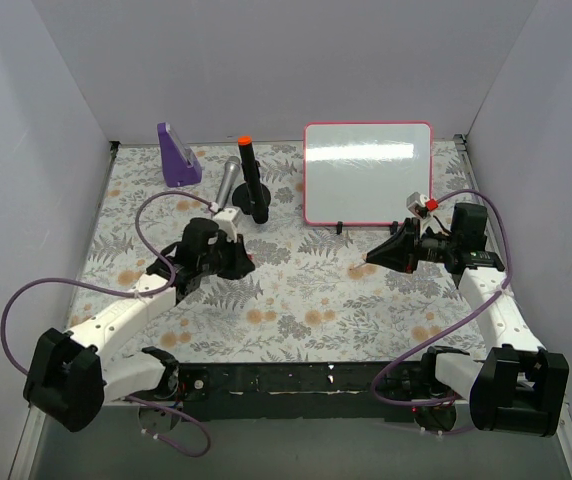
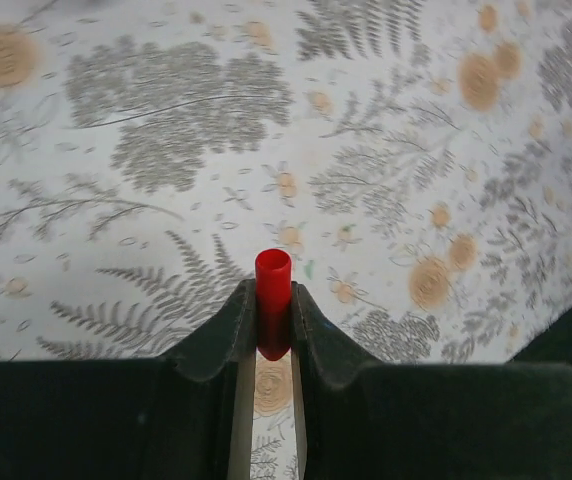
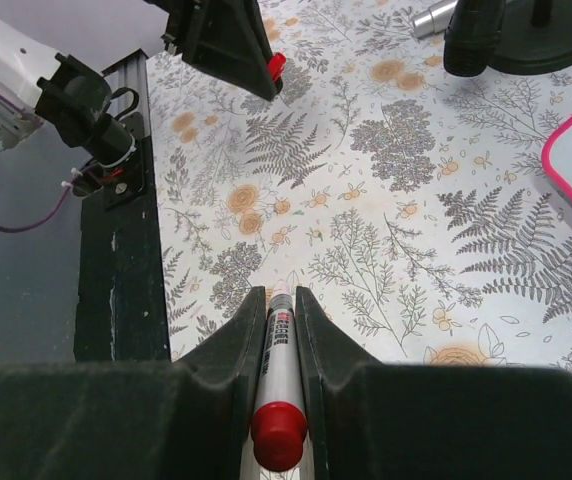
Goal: Write a sentence on the whiteboard
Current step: Place the pen cap at the center of the board.
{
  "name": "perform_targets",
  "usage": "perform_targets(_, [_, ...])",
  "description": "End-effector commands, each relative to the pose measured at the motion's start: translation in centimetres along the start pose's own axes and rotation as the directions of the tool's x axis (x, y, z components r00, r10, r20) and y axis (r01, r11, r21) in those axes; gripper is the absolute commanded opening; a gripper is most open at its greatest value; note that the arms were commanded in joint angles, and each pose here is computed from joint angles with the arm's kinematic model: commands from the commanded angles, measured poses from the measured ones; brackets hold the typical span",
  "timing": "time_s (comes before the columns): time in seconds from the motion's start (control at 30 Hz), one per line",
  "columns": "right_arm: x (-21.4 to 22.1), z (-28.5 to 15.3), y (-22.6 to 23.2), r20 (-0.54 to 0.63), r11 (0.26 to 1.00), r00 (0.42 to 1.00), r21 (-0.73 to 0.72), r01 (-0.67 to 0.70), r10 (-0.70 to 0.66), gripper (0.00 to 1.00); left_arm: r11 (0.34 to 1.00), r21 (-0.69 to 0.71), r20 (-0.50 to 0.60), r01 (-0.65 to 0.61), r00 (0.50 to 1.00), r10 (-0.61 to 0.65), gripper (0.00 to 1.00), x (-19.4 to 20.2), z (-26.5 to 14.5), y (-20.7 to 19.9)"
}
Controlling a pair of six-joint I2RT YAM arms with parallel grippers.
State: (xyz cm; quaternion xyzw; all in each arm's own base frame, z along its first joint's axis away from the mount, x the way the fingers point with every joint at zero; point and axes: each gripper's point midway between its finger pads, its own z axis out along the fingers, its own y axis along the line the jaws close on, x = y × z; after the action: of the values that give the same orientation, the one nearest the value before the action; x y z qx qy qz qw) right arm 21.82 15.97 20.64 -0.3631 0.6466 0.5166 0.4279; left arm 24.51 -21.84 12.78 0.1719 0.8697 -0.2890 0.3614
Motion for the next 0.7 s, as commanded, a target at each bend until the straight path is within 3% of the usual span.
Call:
perform_targets(0.0, [-0.5,-0.2,-0.4,0.005,0.999,1.0,0.035,0.027,-0.027,0.01,0.941,-0.189,0.075,0.28,0.96,-0.271,0.0,0.2,-0.8,5.7])
perform_targets(0.13, [-0.4,-0.2,-0.6,0.004,0.999,1.0,0.045,0.027,-0.027,0.01,0.878,-0.229,0.145,0.419,0.907,-0.395,0.0,-0.4,-1.2,10.1])
perform_targets(0.33, [-0.3,-0.3,-0.7,0.002,0.998,1.0,0.056,0.025,-0.025,0.01,0.787,-0.378,0.085,0.487,0.865,-0.494,0.04,1.8,0.2,14.7])
perform_targets(0.5, [-0.1,-0.3,-0.9,0.005,0.998,1.0,0.054,0.014,-0.014,0.01,0.69,-0.574,0.031,0.441,0.853,-0.52,0.0,3.5,0.1,18.8])
perform_targets(0.6, [-0.1,-0.4,-1.0,0.006,0.998,1.0,0.058,0.011,-0.011,0.01,0.679,-0.595,0.032,0.43,0.857,-0.514,0.05,3.1,0.1,19.5])
perform_targets(0.67, [-0.2,-0.4,-1.0,0.008,0.998,1.0,0.059,0.012,-0.012,0.01,0.669,-0.62,0.024,0.411,0.861,-0.508,0.15,3.3,-0.1,19.9])
